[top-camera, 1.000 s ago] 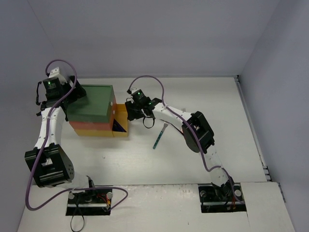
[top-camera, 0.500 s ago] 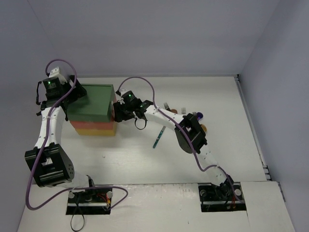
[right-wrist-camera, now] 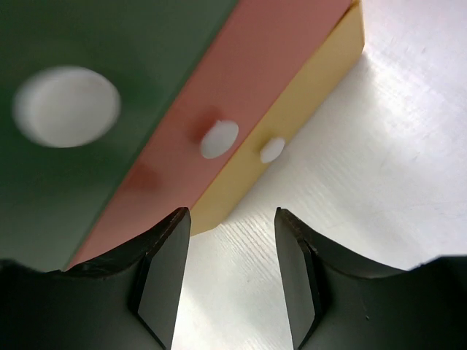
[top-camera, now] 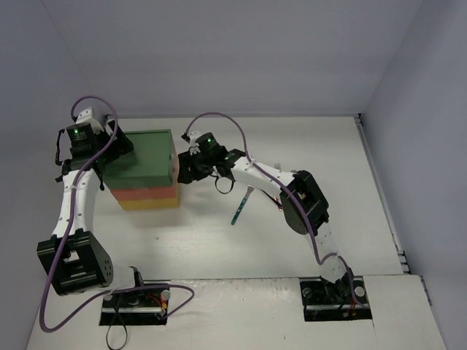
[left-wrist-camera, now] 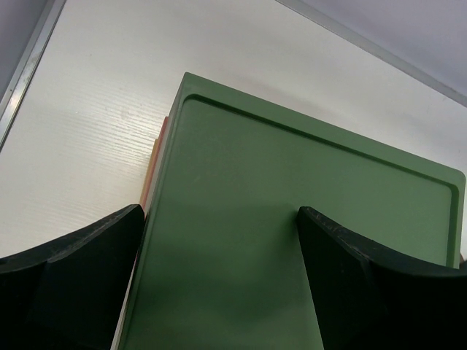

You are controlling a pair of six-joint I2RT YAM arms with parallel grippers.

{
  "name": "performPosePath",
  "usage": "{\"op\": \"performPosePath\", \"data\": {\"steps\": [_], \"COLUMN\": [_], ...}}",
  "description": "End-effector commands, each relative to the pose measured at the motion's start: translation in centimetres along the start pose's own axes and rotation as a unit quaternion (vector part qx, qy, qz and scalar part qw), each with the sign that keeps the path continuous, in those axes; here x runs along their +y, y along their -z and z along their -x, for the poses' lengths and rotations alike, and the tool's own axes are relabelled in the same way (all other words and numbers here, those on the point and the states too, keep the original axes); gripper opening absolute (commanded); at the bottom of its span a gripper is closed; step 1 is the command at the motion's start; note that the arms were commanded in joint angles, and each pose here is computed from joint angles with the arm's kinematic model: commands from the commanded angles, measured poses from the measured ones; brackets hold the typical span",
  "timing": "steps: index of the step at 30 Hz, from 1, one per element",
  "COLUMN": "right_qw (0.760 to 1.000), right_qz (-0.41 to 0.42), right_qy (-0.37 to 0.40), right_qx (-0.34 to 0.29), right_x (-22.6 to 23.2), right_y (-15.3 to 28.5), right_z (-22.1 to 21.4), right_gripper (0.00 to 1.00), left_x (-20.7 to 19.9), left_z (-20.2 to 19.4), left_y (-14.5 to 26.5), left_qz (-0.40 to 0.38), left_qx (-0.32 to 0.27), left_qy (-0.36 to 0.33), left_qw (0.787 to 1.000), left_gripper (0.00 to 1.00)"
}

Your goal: Sort the eating utensils into containers

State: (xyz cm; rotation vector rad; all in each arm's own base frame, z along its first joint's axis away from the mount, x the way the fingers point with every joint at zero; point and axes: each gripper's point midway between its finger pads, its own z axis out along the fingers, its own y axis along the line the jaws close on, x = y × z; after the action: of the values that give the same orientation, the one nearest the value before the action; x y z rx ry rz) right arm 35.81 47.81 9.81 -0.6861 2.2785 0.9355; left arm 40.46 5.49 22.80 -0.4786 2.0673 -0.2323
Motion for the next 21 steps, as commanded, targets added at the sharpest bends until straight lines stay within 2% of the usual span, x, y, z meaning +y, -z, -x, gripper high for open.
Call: {"op": "performPosePath", "data": {"steps": [1,11,21], "right_qw": [0.992,0.982,0.971], "right_qz": [0.077,0.162,0.202], "right_qy": [0.053,0.074,0.113], "right_qx": [-0.082,-0.061,-0.057], "right_x": [2.5,1.9,2.0], "right_y": [5.7,4.5,2.7], "right_z": [7.0,6.5,6.7], "right_gripper": [0.47,0.46,0.47], "left_x": [-0.3,-0.2,-0.9], "left_z": [-2.0,-1.9,-2.0], "left_y": [0.9,0.0,-1.4], "left_qz": [-0.004,-0.019,-0.056], "left_qx": [0.035,0.027,0.030], "left_qy": [-0.014,-0.036,-0.045], "left_qw": [0.999,0.999,0.997], "left_gripper": [0.82,0.82,0.82]}}
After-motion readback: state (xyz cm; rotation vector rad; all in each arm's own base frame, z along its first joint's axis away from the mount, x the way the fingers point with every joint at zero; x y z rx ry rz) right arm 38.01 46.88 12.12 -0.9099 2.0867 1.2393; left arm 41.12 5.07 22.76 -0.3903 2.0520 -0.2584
